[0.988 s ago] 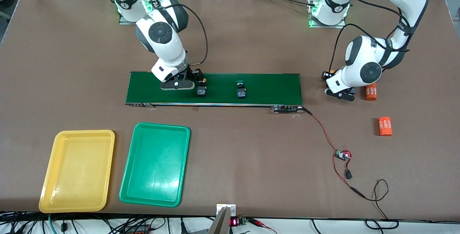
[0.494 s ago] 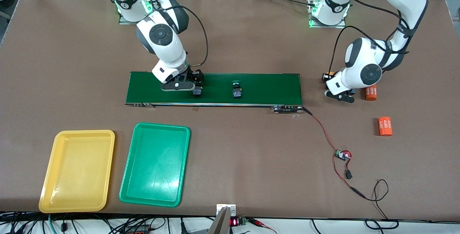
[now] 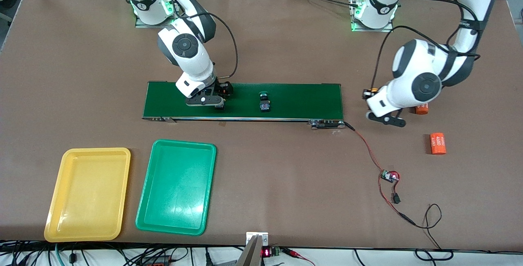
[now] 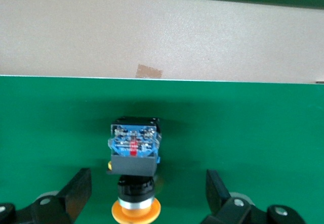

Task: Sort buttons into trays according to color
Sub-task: 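Carry the button toward the yellow tray while the left gripper places another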

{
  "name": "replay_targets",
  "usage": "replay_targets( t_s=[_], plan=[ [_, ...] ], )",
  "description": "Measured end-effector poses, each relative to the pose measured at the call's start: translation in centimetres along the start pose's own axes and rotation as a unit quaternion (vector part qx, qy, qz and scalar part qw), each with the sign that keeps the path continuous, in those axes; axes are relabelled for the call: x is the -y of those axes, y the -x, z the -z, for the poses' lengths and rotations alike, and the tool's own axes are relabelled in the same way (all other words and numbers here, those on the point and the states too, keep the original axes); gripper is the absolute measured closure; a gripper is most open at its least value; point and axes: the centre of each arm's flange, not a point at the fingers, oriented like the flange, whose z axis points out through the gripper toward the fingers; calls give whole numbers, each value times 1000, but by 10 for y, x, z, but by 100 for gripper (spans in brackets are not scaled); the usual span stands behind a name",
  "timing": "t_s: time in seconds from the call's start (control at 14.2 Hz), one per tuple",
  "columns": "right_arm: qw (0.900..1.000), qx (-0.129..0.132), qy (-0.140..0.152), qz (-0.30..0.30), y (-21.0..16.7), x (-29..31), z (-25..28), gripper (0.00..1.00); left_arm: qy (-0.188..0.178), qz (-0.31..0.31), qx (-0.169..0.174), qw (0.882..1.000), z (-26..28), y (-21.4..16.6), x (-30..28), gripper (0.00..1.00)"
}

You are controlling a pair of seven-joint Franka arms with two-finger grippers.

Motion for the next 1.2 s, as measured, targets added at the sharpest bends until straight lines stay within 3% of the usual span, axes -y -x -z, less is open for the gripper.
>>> replay_targets(
  t_s=[0.07,0.14,0.28,0.49,0.63,0.78,0.92,0.99,1.2],
  plan=[
    [1000,1,1,-1,-1,-2,-3,0,10,8,-2,1000,3,-2,-22,56],
    [1000,0,5,1,-3,-5,-6,7,18,14,-3,1000,3,-4,-41,56],
    [1000,-7,15,13,-5,-9,-11,31,28,18,-18,999,-2,-15,-65,56],
    [1000,-9,21,13,-10,-16,-14,57,54,24,-39,998,-33,-34,-88,56],
    [1000,-16,24,2,-23,-24,-6,57,60,40,-31,997,-55,-37,-107,56],
    [999,-13,45,-7,-48,-35,20,57,60,55,-33,996,-52,-36,-124,54],
    [997,-10,70,2,-80,-51,65,57,60,54,-33,996,-52,-34,-136,42],
    [997,-11,77,8,-96,-64,87,57,60,54,-33,996,-51,-34,-138,30],
    [997,-5,75,35,-133,-131,121,57,64,60,-49,995,-34,-38,-134,4]
  ],
)
